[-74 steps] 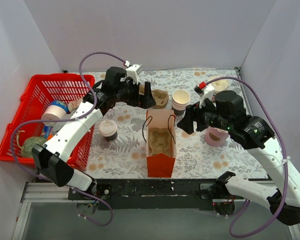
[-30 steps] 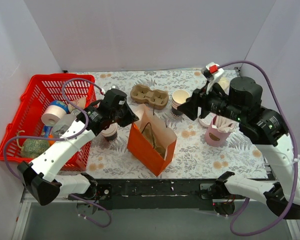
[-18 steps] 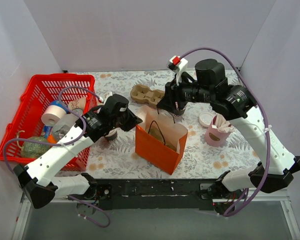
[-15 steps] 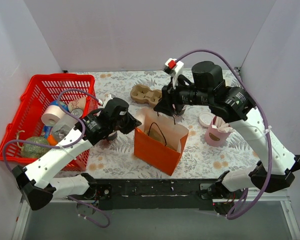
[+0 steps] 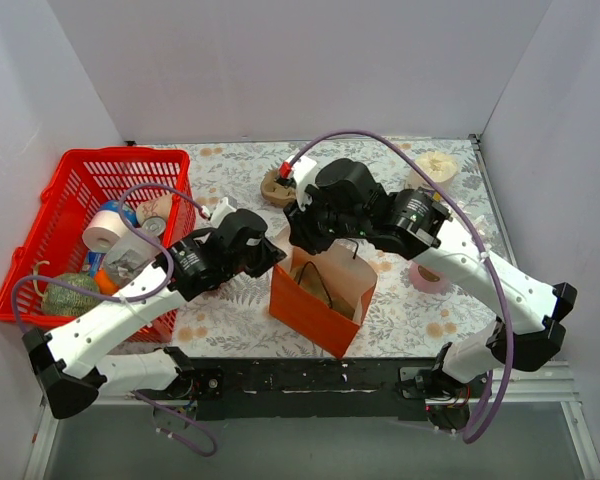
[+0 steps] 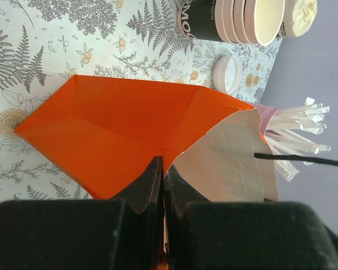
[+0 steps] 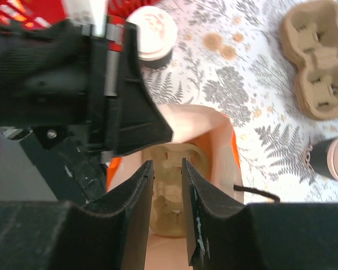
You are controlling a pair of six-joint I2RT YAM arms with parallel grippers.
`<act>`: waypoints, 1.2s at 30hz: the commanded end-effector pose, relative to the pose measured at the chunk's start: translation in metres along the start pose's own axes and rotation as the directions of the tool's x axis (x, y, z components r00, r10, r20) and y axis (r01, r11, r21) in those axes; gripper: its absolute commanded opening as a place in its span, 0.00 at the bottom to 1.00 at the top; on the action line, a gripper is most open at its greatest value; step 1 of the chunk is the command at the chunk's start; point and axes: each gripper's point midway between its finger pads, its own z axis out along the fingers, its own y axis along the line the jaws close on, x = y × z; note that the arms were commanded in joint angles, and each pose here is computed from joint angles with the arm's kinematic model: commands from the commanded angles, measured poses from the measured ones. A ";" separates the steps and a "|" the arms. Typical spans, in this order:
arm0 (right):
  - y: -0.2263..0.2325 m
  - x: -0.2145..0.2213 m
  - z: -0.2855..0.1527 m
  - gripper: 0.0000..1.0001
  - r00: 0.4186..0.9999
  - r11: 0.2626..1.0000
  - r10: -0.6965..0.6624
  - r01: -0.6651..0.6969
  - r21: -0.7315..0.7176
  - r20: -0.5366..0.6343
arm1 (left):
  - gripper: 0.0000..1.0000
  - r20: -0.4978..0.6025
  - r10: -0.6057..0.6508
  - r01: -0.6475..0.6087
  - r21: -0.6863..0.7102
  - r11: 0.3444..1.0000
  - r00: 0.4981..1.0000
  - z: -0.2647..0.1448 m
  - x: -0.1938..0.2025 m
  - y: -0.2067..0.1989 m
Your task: Pack the takeout coffee
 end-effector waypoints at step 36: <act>-0.029 0.122 0.075 0.19 0.968 0.963 0.250 -0.251 0.100 0.020 | 0.00 -0.060 -0.159 0.165 0.113 0.980 0.985 -0.014 0.008 -0.013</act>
